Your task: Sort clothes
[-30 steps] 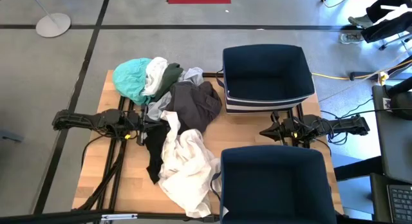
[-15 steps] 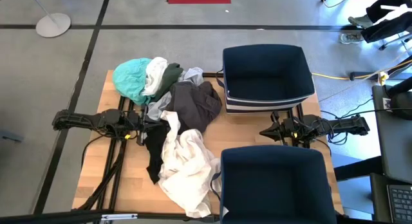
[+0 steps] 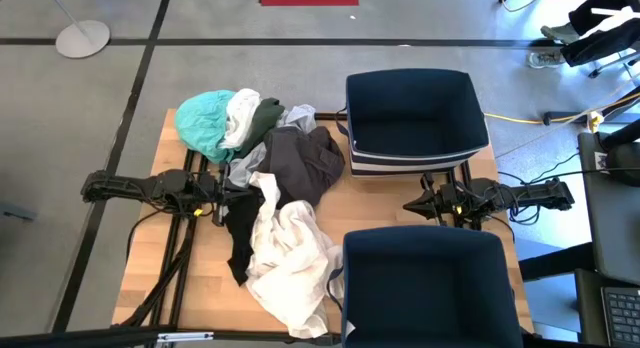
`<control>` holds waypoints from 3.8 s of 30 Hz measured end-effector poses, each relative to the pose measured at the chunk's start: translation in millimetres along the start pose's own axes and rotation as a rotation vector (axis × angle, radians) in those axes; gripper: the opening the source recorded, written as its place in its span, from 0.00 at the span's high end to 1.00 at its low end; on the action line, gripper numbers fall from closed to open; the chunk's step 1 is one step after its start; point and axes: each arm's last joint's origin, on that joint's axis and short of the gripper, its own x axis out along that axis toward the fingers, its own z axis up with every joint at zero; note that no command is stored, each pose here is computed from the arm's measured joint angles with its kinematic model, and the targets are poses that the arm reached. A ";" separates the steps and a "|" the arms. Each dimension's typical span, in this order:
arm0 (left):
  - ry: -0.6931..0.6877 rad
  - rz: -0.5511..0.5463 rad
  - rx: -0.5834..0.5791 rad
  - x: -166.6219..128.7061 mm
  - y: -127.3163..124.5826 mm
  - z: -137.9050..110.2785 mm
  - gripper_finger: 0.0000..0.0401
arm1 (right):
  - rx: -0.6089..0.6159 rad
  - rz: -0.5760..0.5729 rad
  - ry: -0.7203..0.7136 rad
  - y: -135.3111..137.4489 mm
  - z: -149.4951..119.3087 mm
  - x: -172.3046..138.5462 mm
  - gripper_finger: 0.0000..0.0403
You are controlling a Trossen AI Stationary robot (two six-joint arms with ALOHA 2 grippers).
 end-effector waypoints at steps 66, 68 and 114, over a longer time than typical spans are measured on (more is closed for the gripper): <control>0.001 0.000 -0.044 0.1 0.0 -0.1 1.00 | -0.298 -0.258 0.386 -22.5 210.5 343.1 0.94; 0.002 0.001 -0.044 0.2 0.0 -0.2 1.00 | -0.299 -0.227 0.414 -23.6 198.3 350.9 0.87; 0.007 0.012 0.009 0.5 0.3 -0.5 1.00 | -0.692 0.158 0.686 -35.6 63.6 406.5 0.59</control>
